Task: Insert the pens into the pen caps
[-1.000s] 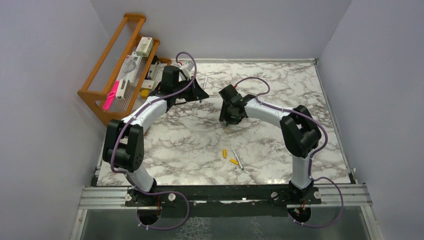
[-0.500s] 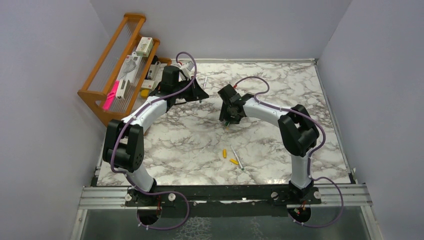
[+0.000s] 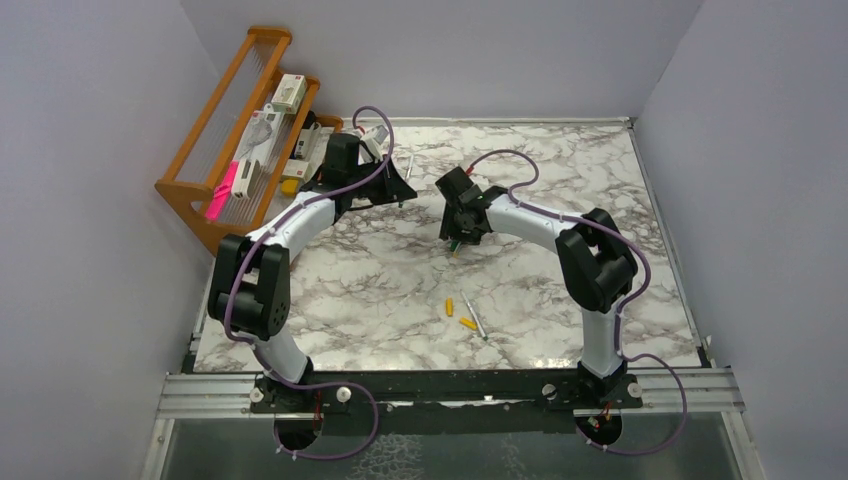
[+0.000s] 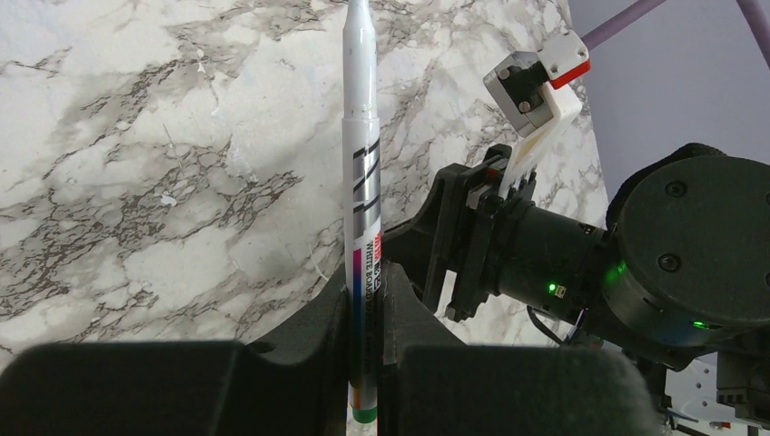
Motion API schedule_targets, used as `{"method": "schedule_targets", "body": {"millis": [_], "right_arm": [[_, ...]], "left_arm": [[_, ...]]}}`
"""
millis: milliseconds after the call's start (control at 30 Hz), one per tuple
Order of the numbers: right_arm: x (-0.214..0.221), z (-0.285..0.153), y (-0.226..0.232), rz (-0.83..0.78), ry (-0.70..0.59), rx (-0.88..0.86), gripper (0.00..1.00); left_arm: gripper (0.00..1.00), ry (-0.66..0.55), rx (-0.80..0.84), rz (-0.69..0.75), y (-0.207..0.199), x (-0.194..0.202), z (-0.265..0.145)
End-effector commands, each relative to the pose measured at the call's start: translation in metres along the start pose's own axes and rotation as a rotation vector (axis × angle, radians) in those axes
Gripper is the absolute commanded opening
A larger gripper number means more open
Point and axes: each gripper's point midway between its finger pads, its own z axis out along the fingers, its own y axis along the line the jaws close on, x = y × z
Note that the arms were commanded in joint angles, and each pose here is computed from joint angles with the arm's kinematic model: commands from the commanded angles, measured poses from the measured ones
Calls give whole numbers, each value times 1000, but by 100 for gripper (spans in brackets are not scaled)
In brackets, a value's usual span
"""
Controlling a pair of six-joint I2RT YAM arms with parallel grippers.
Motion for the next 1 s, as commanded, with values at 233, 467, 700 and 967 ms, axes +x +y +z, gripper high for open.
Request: {"method": "schedule_targets", "body": {"millis": [233, 467, 700, 967], "right_arm": [[-16, 0, 5, -23, -62, -2, 47], [-12, 4, 10, -27, -42, -21, 47], [-13, -6, 19, -44, -67, -45, 47], [6, 4, 20, -61, -11, -44, 47]], "left_arm": [[0, -6, -13, -1, 10, -4, 7], [0, 8, -16, -20, 15, -1, 11], [0, 6, -22, -24, 17, -2, 12], [0, 13, -19, -36, 18, 2, 12]]}}
